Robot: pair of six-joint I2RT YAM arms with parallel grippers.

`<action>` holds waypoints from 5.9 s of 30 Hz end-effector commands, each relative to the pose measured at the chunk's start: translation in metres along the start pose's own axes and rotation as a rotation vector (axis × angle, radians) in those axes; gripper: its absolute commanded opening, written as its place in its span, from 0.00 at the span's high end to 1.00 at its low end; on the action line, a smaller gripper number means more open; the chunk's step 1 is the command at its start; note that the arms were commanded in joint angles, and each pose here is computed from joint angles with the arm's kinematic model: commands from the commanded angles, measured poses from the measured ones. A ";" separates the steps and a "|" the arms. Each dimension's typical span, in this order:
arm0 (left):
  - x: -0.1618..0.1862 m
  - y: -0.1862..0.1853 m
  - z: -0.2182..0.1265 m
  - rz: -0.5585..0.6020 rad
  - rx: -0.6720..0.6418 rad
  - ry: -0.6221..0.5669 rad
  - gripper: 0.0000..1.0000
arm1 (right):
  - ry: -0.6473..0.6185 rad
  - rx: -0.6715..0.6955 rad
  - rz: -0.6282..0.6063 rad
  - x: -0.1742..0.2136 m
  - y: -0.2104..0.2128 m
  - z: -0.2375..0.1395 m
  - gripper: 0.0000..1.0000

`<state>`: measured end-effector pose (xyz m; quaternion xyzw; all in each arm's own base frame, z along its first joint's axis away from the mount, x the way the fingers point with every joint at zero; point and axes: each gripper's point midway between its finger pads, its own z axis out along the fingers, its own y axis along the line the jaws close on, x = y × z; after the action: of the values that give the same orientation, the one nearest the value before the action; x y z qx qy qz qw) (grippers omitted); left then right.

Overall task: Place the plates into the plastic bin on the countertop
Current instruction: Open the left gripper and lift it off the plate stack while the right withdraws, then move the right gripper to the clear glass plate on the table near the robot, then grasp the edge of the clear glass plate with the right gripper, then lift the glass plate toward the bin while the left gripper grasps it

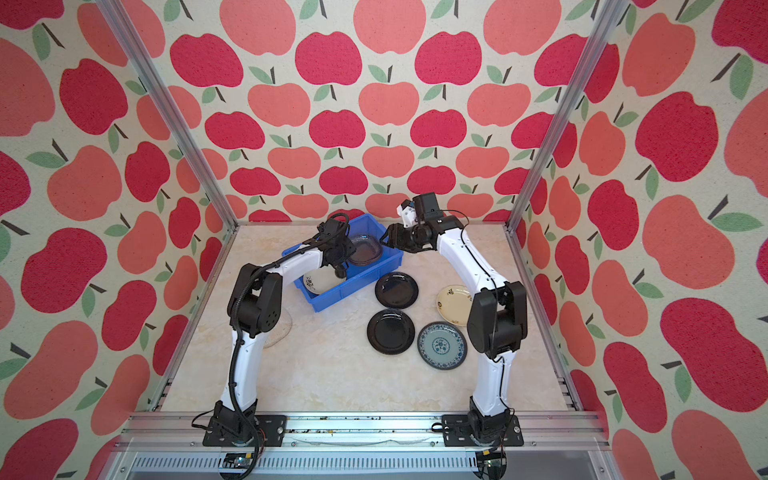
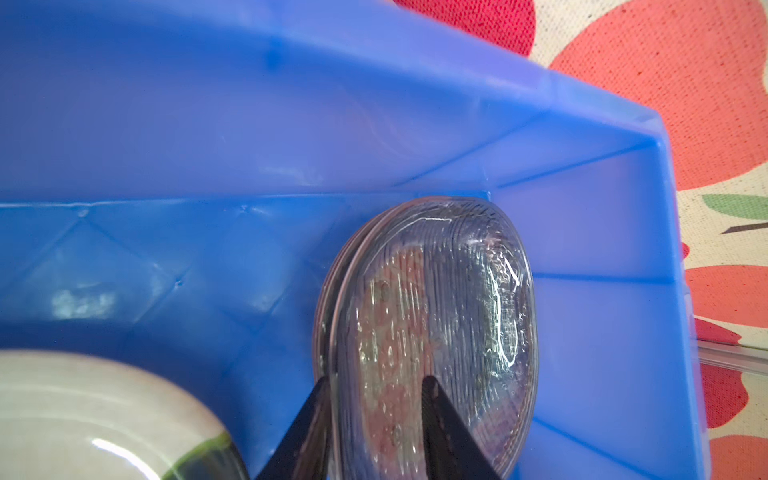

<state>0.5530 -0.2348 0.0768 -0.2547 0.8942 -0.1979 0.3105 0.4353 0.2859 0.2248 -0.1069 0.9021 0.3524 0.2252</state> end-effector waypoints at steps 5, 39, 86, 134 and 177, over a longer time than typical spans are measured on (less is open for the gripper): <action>-0.021 -0.004 -0.030 0.056 0.025 -0.076 0.59 | -0.018 -0.032 -0.025 -0.006 0.017 -0.004 0.39; -0.013 0.105 -0.246 0.170 0.149 -0.128 0.33 | 0.064 -0.192 -0.294 0.078 0.156 0.083 0.44; 0.018 0.217 -0.342 -0.040 0.167 -0.442 0.30 | 0.397 -0.013 -0.780 0.233 0.188 0.235 0.58; 0.032 0.230 -0.322 -0.030 0.162 -0.395 0.30 | 0.415 -0.040 -0.648 0.253 0.186 0.264 0.79; -0.019 0.077 -0.298 0.245 0.539 -0.245 0.41 | 0.088 0.079 -0.284 0.052 0.099 0.061 1.00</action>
<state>0.3431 -0.0889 0.2650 -0.1011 0.7940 -0.3390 0.4944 0.3707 0.3966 0.1945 -0.2576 0.9089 0.2359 0.2277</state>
